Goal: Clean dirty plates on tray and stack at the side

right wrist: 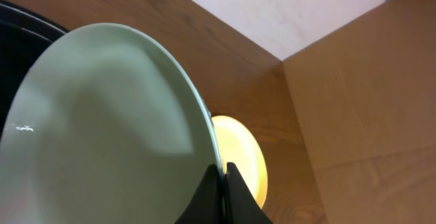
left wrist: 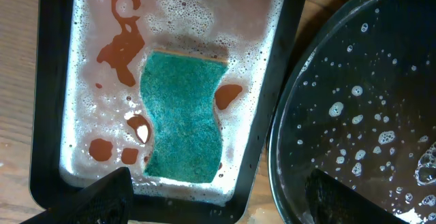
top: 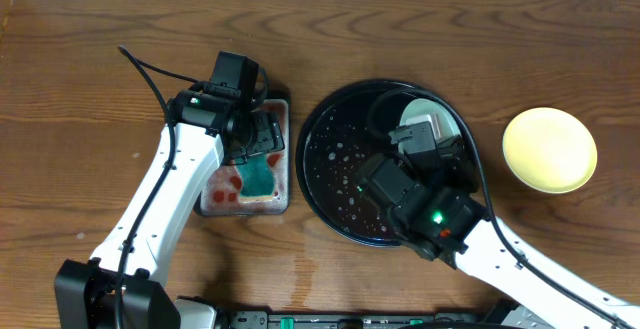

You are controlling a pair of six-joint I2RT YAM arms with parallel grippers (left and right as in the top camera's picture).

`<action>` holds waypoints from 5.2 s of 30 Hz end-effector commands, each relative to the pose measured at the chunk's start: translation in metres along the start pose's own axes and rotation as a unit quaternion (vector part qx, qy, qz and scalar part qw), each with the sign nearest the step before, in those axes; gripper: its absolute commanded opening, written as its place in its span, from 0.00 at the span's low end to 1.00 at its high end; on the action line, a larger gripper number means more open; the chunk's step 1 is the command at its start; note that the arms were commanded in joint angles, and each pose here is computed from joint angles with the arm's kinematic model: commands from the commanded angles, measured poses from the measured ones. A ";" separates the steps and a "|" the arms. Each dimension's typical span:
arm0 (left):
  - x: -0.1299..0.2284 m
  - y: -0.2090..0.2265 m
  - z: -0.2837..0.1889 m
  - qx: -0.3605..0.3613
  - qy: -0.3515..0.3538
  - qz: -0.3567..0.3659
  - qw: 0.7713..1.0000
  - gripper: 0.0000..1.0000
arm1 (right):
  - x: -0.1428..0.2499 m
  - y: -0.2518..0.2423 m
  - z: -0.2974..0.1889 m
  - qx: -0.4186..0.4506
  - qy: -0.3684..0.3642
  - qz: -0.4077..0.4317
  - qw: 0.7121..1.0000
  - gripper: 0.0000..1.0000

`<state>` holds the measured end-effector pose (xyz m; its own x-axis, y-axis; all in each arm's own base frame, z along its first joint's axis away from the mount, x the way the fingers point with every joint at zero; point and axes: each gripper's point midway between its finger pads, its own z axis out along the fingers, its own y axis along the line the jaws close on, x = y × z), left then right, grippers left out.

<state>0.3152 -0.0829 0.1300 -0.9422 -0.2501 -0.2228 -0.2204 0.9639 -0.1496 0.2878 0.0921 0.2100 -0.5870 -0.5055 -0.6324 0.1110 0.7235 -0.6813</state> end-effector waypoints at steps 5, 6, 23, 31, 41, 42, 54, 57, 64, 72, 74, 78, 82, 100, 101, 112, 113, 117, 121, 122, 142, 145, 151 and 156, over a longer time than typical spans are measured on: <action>-0.003 0.000 -0.003 0.003 -0.004 -0.002 1.000 0.82 | -0.002 -0.011 0.002 0.013 0.000 -0.001 1.000 0.01; -0.003 0.000 -0.003 0.003 -0.004 -0.002 1.000 0.82 | -0.002 -0.011 0.002 0.013 0.000 -0.001 1.000 0.01; -0.003 0.000 -0.003 0.003 -0.004 -0.002 1.000 0.82 | 0.023 -0.050 0.087 -0.007 0.101 0.197 0.975 0.01; -0.003 0.000 -0.003 0.003 -0.004 -0.002 1.000 0.82 | 0.084 -0.098 0.160 -0.100 0.179 0.409 0.889 0.01; -0.003 0.000 -0.003 0.003 -0.004 -0.002 1.000 0.82 | 0.206 -0.126 0.209 -0.041 0.305 0.515 0.800 0.01; -0.003 0.000 -0.003 0.003 -0.004 -0.002 1.000 0.82 | 0.214 -0.121 0.211 -0.043 0.317 0.515 0.795 0.01; -0.003 0.000 -0.003 0.003 -0.004 -0.002 1.000 0.82 | 0.077 -0.085 0.155 -0.316 0.157 0.510 0.784 0.55; -0.003 0.000 -0.003 0.003 -0.004 -0.002 1.000 0.82 | 0.056 -0.070 0.120 -0.352 0.148 0.470 0.796 0.56; -0.003 0.000 -0.003 0.003 -0.004 -0.002 1.000 0.82 | 0.047 -0.011 0.053 -0.442 0.198 0.379 0.788 0.55; -0.003 0.000 -0.003 0.003 -0.004 -0.002 1.000 0.82 | 0.045 0.032 0.007 -0.515 0.215 0.281 0.780 0.53; -0.003 0.000 -0.003 0.003 -0.004 -0.002 1.000 0.82 | 0.041 0.041 -0.005 -0.535 0.205 0.253 0.779 0.53; -0.003 0.000 -0.003 0.003 -0.004 -0.002 1.000 0.82 | 0.032 0.051 -0.026 -0.560 0.181 0.217 0.779 0.59; -0.003 0.000 -0.003 0.003 -0.004 -0.002 1.000 0.82 | 0.024 0.055 -0.039 -0.567 0.184 0.234 0.768 0.99; -0.003 0.000 -0.003 0.003 -0.004 -0.002 1.000 0.82 | 0.015 0.034 -0.018 -0.487 0.140 0.284 0.814 0.99; -0.003 0.000 -0.003 0.003 -0.004 -0.002 1.000 0.82 | 0.008 0.027 -0.013 -0.473 0.104 0.291 0.825 0.99; -0.003 0.000 -0.003 0.003 -0.004 -0.002 1.000 0.82 | 0.026 -0.013 -0.021 -0.369 -0.233 0.373 0.818 0.99; -0.003 0.000 -0.003 0.003 -0.004 -0.002 1.000 0.82 | 0.032 -0.012 -0.021 -0.364 -0.238 0.376 0.818 0.99; -0.003 0.000 -0.003 0.003 -0.004 -0.002 1.000 0.82 | 0.059 -0.016 -0.008 -0.316 -0.257 0.397 0.822 0.99; -0.003 0.000 -0.003 0.003 -0.004 -0.002 1.000 0.82 | 0.072 -0.016 -0.001 -0.292 -0.271 0.407 0.822 0.99; -0.003 0.000 -0.003 0.003 -0.004 -0.002 1.000 0.82 | 0.074 -0.016 0.001 -0.286 -0.266 0.409 0.825 0.99; -0.003 0.000 -0.003 0.003 -0.004 -0.002 1.000 0.82 | 0.100 -0.033 0.025 -0.194 -0.219 0.436 0.851 0.99; -0.003 0.000 -0.003 0.003 -0.004 -0.002 1.000 0.82 | 0.100 -0.033 0.025 -0.194 -0.218 0.435 0.851 0.99; -0.003 0.000 -0.003 0.003 -0.004 -0.002 1.000 0.82 | 0.100 -0.033 0.025 -0.194 -0.218 0.435 0.851 0.99; 0.001 -0.004 -0.017 0.015 -0.023 0.007 1.000 0.82 | 0.100 -0.033 0.025 -0.194 -0.218 0.435 0.852 0.99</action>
<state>0.3151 -0.0830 0.1305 -0.9420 -0.2501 -0.2239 -0.2201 0.9638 -0.1506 0.2462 0.0098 0.1599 -0.0627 0.2452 -0.9675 0.0094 0.9695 0.2451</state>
